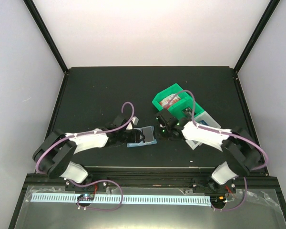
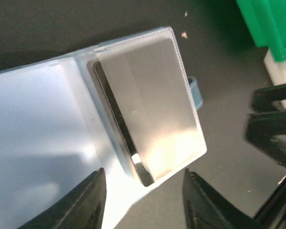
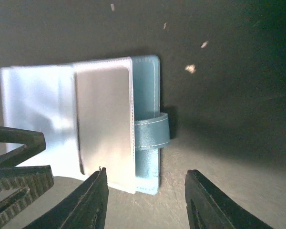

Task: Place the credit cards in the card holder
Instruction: Insert the credit card into the card holder, then move the storage box to the center of the board.

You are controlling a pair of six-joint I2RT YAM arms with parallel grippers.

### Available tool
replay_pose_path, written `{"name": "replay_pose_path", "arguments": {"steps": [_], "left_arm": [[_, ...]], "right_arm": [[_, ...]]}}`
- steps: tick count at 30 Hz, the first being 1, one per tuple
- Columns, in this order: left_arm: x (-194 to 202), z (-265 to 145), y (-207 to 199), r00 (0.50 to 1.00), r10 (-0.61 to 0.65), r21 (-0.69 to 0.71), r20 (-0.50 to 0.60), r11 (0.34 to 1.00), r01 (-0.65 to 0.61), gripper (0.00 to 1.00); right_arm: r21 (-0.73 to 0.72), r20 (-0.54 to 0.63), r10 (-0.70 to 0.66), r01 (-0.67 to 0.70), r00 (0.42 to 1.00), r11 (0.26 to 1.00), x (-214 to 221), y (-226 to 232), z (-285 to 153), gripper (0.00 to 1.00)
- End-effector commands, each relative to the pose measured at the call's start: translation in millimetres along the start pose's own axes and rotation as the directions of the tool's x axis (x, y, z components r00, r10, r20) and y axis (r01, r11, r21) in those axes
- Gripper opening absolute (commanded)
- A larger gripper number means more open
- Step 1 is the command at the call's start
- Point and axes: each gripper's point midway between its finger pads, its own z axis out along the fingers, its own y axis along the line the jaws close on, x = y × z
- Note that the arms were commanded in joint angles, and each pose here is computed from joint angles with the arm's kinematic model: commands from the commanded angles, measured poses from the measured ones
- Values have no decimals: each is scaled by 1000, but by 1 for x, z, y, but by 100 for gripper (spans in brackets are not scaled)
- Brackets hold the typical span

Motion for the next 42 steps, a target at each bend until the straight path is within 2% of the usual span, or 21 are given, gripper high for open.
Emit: {"name": "replay_pose_path", "arguments": {"steps": [1,5,8,11,13,17,25,31,34,42], "left_arm": [[-19,-32,-11,987,153,-78,57,986,-148,56],[-34,-69,-29,963,229,-89,145,972,-217,74],[-40,-98,-41,937,267,-82,226,963,-255,82],[-44,-125,-48,906,291,-82,308,957,-280,89],[-43,-136,-49,894,293,-82,338,956,-282,98],[-38,-153,-50,877,302,-79,374,952,-295,99],[-32,-164,-51,870,282,-53,404,957,-286,99],[-27,-157,-47,890,270,-51,368,961,-271,99],[-23,-156,-46,894,273,-48,356,961,-274,99],[-23,-162,-37,886,294,-102,359,956,-276,99]], "right_arm": [[83,151,-15,2,988,997,-24,-15,-54,49],[155,279,-2,-43,960,987,-35,-35,-103,58],[225,359,1,-88,934,970,-34,-58,-136,66],[290,456,23,-174,889,941,-29,-90,-167,76],[315,523,46,-242,851,918,-24,-110,-187,82],[296,592,126,-360,796,885,-13,-143,-204,92],[329,581,266,-522,769,787,11,-191,-194,93],[269,511,390,-574,766,774,19,-208,-155,90],[251,491,398,-563,775,787,10,-208,-144,88],[206,372,293,-386,881,899,-21,-180,-121,79]]}}
